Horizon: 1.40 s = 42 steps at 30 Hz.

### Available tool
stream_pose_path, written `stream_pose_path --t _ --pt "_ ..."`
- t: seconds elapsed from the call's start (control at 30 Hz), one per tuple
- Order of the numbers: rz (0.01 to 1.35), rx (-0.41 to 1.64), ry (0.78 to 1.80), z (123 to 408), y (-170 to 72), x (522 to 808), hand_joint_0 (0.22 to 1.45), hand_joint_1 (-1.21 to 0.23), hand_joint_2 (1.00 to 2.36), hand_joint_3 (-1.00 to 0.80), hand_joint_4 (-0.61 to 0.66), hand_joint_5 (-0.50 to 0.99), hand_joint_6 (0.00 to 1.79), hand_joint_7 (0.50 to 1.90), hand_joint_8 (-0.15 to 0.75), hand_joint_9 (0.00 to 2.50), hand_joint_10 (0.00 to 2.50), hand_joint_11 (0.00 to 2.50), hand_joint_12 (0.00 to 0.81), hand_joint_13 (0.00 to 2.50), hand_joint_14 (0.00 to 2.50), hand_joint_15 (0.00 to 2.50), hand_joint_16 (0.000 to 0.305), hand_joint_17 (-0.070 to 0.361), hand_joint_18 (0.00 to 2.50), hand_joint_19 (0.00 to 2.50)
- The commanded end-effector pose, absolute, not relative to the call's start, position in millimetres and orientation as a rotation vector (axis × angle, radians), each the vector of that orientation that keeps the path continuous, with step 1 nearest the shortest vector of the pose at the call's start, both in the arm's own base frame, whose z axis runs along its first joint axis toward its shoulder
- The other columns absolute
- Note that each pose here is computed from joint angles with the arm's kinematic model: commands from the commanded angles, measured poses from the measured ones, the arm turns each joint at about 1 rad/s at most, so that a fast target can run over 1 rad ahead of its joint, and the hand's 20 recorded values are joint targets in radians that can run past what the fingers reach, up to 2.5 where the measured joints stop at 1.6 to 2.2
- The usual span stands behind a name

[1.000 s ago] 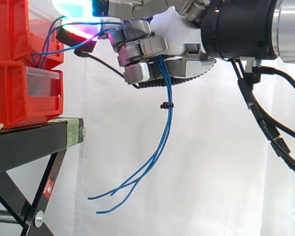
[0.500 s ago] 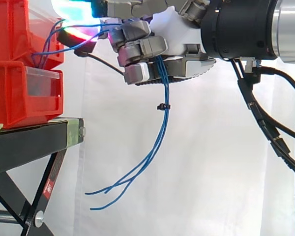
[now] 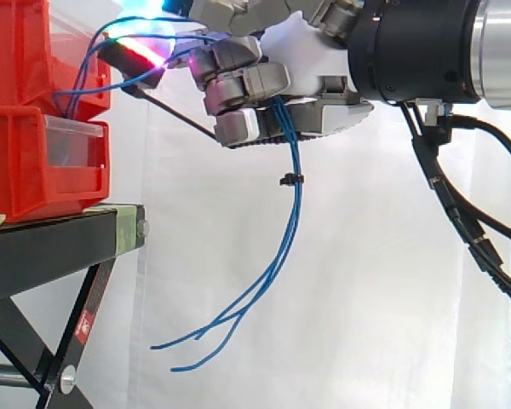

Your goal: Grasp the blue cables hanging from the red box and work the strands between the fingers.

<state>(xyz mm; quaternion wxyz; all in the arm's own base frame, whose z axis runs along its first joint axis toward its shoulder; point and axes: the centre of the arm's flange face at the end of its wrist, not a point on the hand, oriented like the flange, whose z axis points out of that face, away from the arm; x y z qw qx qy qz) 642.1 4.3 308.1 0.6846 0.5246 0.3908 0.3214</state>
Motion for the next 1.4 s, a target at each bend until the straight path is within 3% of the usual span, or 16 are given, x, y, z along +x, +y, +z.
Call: stream_pose_path --t 0.0,0.27,0.3,0.4,0.63,0.8,1.0,1.2,1.33,1.37 --pt "0.721 1.175 0.876 308.2 4.4 642.1 0.87 -0.45 1.0 -0.98 0.24 0.76 0.62 1.45 0.376 0.67 2.5 2.46 0.418 1.0 2.5 1.32 0.045 0.102 1.37 1.28" --pt "0.72 1.176 0.877 308.1 4.4 642.0 0.84 -0.47 1.0 -1.0 0.19 0.86 0.43 1.56 0.376 0.67 2.5 2.46 0.418 1.0 2.5 1.32 0.045 0.102 1.37 1.28" --pt "0.72 1.176 0.877 308.1 4.4 642.0 0.8 -0.47 1.0 -1.0 0.17 0.75 0.67 1.43 0.376 0.67 2.5 2.46 0.418 1.0 2.5 1.32 0.045 0.102 1.37 1.28" --pt "0.72 1.176 0.877 308.1 4.4 642.0 0.68 -0.47 1.0 -1.0 0.21 0.6 1.01 1.23 0.376 0.67 2.5 2.46 0.418 1.0 2.5 1.32 0.045 0.102 1.37 1.28" --pt "0.721 1.175 0.876 308.2 4.4 642.1 0.58 -0.59 1.0 -1.0 0.29 0.37 1.22 1.16 0.376 0.67 2.5 2.46 0.418 1.0 2.5 1.32 0.045 0.102 1.37 1.28" --pt "0.721 1.175 0.876 308.2 4.4 642.1 0.57 -0.69 1.0 -1.0 0.34 0.06 1.37 1.02 0.376 0.67 2.5 2.46 0.418 1.0 2.5 1.32 0.045 0.102 1.37 1.28" --pt "0.721 1.175 0.876 308.2 4.4 642.1 0.62 -0.79 1.0 -1.0 0.31 -0.13 1.39 0.98 0.376 0.67 2.5 2.46 0.418 1.0 2.5 1.32 0.045 0.102 1.37 1.28" --pt "0.719 1.176 0.878 307.2 4.4 642.2 0.62 -0.83 1.0 -1.0 0.3 -0.22 1.38 0.97 0.376 0.67 2.5 2.46 0.418 1.0 2.5 1.32 0.045 0.102 1.37 1.28" --pt "0.72 1.176 0.877 307.3 4.5 642.3 0.62 -0.85 1.0 -1.0 0.29 -0.26 1.27 0.94 0.376 0.67 2.5 2.46 0.418 1.0 2.5 1.32 0.045 0.102 1.37 1.28" --pt "0.721 1.175 0.876 308.2 4.4 642.1 0.66 -0.86 1.0 -1.0 0.27 -0.25 1.14 0.95 0.376 0.67 2.5 2.46 0.418 1.0 2.5 1.32 0.045 0.102 1.37 1.28"
